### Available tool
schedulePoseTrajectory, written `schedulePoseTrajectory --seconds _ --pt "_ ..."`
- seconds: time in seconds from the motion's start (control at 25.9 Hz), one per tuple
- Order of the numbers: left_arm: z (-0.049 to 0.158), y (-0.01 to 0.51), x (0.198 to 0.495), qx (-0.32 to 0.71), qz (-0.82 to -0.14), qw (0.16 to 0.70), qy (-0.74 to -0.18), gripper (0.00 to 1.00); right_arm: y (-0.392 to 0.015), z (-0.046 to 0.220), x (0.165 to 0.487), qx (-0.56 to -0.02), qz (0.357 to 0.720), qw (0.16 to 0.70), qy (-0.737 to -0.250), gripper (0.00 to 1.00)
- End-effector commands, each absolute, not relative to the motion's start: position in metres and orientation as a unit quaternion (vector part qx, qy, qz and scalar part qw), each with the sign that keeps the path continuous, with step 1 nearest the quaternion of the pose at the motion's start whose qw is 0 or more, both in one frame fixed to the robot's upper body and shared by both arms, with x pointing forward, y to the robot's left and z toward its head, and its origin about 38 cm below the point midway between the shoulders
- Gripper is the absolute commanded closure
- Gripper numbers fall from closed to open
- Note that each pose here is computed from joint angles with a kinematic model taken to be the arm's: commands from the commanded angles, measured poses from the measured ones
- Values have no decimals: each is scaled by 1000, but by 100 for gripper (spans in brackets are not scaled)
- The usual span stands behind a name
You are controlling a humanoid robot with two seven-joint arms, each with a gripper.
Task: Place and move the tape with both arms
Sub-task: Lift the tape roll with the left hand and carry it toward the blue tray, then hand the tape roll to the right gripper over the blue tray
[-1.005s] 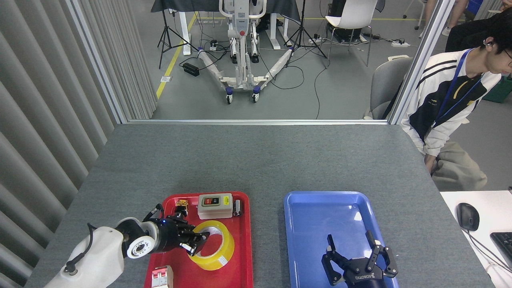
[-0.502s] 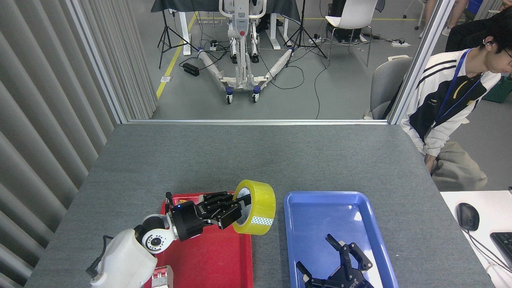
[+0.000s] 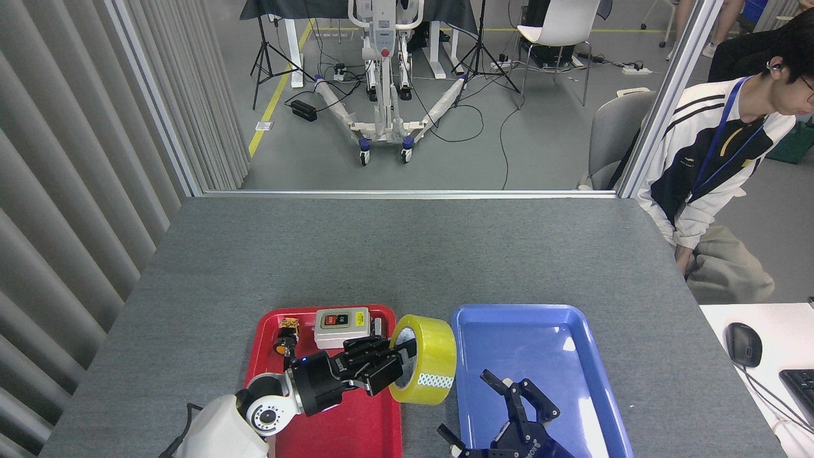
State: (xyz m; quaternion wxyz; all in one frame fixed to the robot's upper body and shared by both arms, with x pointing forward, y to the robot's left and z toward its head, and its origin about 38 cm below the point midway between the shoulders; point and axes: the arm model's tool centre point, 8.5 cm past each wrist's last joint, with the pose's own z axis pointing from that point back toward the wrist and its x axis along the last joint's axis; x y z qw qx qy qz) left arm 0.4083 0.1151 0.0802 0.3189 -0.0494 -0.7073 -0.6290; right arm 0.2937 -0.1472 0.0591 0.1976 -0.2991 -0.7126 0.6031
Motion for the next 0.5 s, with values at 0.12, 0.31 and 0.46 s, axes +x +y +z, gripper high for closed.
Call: schedulePoseTrajectory --seconds 0.12,0.31,0.46 --pt "77 99 398 -66 -642 300 -702 100 -121 56 286 -285 603 170 -725 4" --pt "81 94 394 -69 -644 289 -705 100 -114 49 278 -267 616 160 -724 73" --pt "84 91 393 -69 -643 282 -709 93 -115 43 274 -267 627 157 -715 100"
